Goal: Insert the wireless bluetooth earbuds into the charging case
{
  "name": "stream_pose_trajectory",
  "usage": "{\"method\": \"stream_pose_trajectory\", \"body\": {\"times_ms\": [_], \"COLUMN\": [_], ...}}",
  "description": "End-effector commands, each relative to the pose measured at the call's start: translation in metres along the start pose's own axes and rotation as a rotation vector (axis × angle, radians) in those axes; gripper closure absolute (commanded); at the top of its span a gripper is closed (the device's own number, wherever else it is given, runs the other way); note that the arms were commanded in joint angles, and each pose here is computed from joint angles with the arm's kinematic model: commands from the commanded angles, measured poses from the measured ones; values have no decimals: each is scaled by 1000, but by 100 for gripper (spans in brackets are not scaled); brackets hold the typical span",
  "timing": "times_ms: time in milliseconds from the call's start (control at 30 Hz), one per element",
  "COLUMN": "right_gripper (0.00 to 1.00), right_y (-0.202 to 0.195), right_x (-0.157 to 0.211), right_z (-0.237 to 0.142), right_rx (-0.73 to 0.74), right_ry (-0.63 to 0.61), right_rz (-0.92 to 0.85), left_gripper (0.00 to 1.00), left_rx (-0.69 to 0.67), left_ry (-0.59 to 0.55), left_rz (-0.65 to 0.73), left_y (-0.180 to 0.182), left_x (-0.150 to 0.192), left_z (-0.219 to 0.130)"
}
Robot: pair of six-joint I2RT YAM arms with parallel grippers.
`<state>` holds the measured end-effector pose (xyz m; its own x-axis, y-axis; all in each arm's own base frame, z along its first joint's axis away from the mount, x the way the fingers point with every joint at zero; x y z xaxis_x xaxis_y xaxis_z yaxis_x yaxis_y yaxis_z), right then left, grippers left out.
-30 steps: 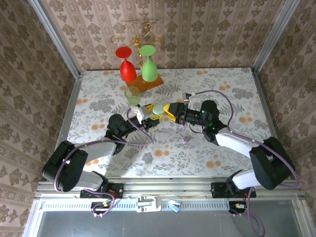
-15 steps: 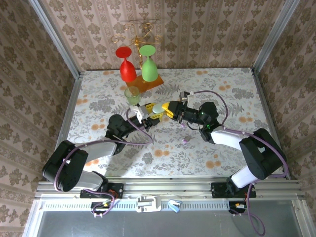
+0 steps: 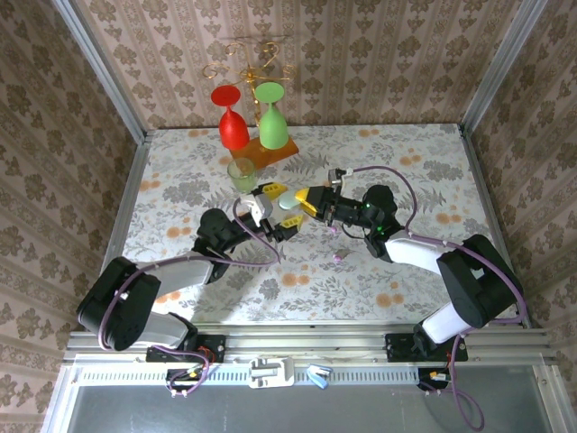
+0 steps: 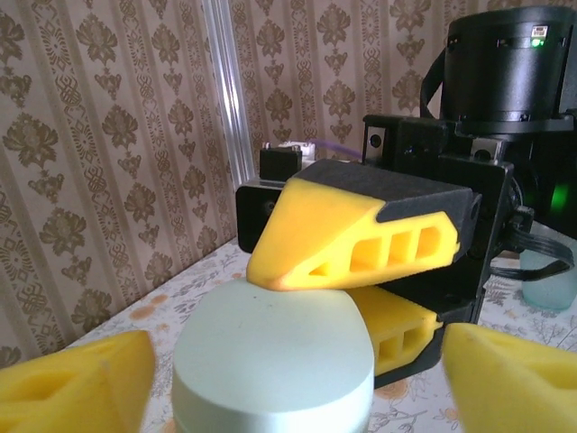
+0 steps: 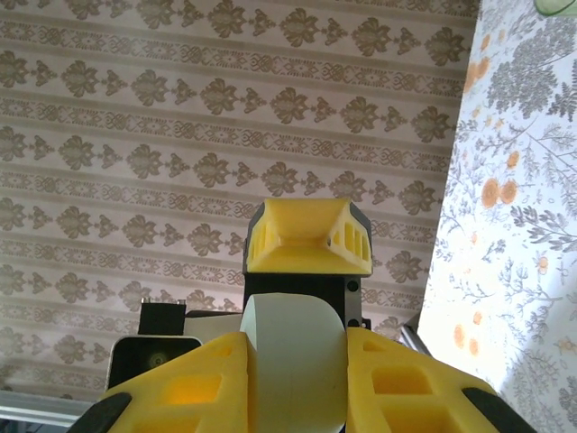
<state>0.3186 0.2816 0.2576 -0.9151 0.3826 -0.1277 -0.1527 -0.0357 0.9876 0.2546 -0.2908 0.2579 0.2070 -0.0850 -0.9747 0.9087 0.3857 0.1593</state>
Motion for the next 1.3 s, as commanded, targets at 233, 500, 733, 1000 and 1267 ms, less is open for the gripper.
{"method": "stream_pose_trajectory", "body": {"times_ms": [233, 500, 733, 1000, 1267], "right_gripper": [86, 90, 90, 85, 37], "right_y": [-50, -136, -195, -236, -213], "right_x": [-58, -135, -182, -201, -199], "right_z": [-27, -63, -67, -71, -100], "right_rx": [296, 647, 753, 792, 899], "right_ry": [-230, -451, -521, -549, -575], "right_rz": [-144, -180, -84, 31, -93], "left_gripper": [0, 0, 0, 0, 0], "left_rx": [-58, -123, -192, -334, -605], "left_ry": [92, 176, 214, 273, 454], "left_rz": [15, -24, -112, -199, -306], "left_y": [1, 11, 29, 54, 91], "left_x": [19, 45, 56, 69, 99], "left_z": [-16, -26, -42, -63, -104]}}
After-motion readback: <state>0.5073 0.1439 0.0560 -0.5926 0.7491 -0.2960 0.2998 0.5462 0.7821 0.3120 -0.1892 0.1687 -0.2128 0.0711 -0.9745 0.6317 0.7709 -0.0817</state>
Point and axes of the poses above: each hand's point on the last joint's axis, 136 mm out from that joint toward the fingers, its own z axis out along the fingers, its own y axis along the line the jaws close on, x = y × z, the point moved 1 cm from there along -z, back along the fingers, and after that the axes turned 2 degrees about z, right-handed, at the moved point
